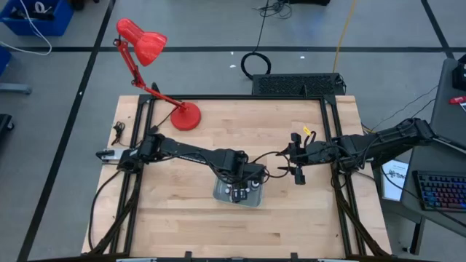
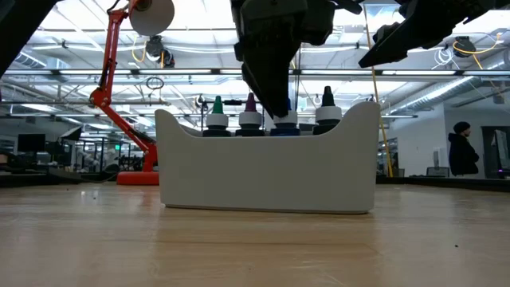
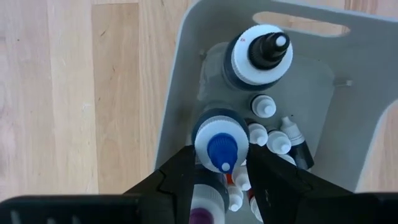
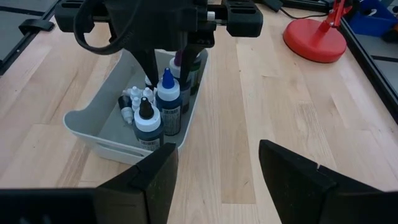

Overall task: Pick & Place food coloring
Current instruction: Put the large blue food coloring bottle into the gray bin

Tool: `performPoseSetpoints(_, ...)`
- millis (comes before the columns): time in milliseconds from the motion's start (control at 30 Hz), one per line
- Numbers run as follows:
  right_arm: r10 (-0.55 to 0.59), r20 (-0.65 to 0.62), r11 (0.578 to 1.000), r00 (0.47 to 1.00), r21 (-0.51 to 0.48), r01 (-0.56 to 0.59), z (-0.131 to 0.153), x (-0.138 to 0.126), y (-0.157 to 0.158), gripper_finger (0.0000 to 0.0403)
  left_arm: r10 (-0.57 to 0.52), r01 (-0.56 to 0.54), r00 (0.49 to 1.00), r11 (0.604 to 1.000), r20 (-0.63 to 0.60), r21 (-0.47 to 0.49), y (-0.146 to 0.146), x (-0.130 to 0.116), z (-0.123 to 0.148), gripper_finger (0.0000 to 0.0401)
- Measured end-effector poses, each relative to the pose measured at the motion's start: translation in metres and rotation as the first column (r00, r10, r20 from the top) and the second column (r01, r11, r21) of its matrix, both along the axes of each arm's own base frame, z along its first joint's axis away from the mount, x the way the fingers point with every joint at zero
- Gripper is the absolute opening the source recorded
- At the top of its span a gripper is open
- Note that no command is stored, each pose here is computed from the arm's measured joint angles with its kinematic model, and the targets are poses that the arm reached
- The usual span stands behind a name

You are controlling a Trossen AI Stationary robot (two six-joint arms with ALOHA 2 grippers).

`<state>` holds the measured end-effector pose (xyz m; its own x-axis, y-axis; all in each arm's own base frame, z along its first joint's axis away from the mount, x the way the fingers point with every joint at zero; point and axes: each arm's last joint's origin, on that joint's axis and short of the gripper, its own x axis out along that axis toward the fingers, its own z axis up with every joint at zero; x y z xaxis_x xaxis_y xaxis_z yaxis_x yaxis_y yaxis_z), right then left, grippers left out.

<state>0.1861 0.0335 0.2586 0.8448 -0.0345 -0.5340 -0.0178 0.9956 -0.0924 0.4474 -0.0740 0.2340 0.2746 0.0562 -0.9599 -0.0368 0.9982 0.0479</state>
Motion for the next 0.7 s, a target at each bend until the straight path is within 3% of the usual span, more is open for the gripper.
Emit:
performPoseSetpoints(400,0.003,-0.001,1.0,1.0,0.001,-0.003,0.0,0.0,0.0001,0.0212,0.049,-0.05,0.998,0.998,-0.029,-0.04,-0.0005,-0.0025,-0.0007,0.0155)
performPoseSetpoints(700,0.003,-0.001,1.0,1.0,0.001,-0.003,0.0,0.0,0.0001,0.0212,0.016,-0.019,0.999,0.996,-0.037,-0.083,-0.0019,-0.0026,-0.0007,0.0244)
